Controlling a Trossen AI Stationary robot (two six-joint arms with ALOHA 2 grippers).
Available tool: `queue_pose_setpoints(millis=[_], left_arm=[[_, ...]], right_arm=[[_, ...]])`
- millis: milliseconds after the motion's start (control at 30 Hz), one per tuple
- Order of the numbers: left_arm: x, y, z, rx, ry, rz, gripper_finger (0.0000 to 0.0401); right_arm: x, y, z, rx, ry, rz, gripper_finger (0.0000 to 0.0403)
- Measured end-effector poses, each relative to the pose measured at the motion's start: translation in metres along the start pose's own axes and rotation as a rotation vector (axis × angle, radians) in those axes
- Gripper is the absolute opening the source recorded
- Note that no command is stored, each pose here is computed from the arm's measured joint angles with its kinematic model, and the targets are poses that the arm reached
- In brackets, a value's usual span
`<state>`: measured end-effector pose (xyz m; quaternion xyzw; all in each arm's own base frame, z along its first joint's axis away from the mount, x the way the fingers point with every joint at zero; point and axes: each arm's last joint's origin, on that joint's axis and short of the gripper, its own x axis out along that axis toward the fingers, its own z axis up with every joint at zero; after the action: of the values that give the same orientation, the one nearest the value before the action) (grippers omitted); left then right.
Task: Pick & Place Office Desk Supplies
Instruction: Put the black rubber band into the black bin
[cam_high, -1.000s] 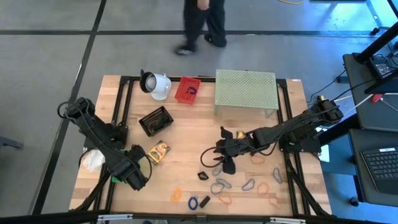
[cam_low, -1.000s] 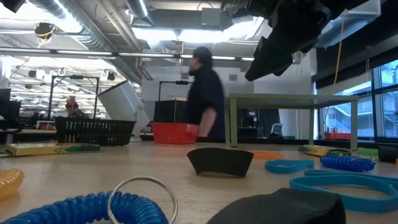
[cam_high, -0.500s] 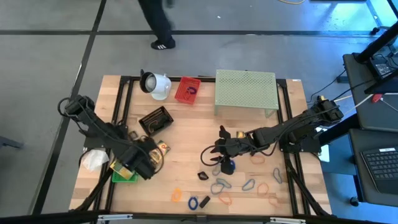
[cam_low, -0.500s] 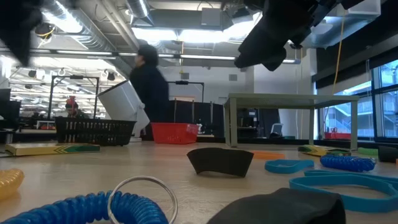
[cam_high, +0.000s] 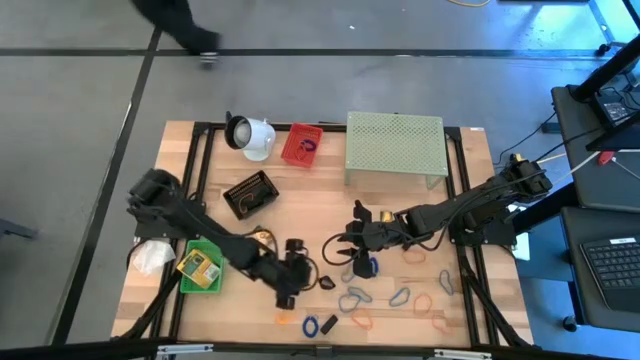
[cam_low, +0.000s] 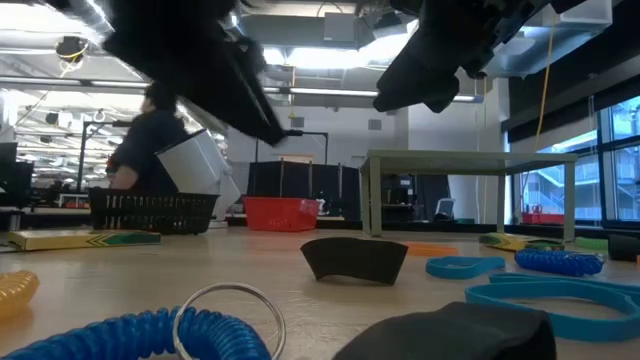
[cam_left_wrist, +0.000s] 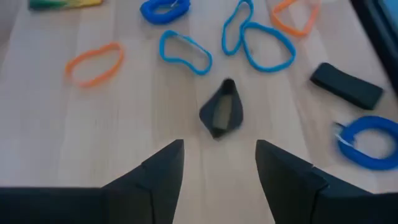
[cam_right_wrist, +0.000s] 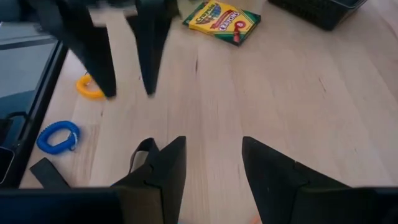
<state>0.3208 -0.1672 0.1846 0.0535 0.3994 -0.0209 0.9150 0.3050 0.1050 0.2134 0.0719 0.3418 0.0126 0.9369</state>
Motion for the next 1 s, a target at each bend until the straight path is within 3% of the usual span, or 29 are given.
queue_pose_setpoints(millis=[267, 633, 767, 900, 1000], left_arm=[[0.049, 0.01, 0.0, 0.003, -0.05, -0.153, 0.0196], [0.079, 0.008, -0.02, 0.012, 0.017, -0.122, 0.0191], [0.079, 0.005, -0.02, 0.012, 0.004, -0.108, 0.0148], [0.077, 0.0, -0.019, 0.029, -0.029, -0.078, 0.0071], [0.077, 0.001, -0.018, -0.035, -0.031, -0.074, 0.0014]], right_arm=[[0.0, 0.0, 0.0, 0.0, 0.0, 0.0, 0.0158], [0.0, 0.0, 0.0, 0.032, 0.0, 0.0, 0.0158], [0.0, 0.0, 0.0, 0.056, 0.0, 0.0, 0.0158], [0.0, 0.0, 0.0, 0.086, -0.01, -0.025, 0.0158], [-0.001, 0.001, 0.0, 0.099, -0.029, -0.066, 0.0158]])
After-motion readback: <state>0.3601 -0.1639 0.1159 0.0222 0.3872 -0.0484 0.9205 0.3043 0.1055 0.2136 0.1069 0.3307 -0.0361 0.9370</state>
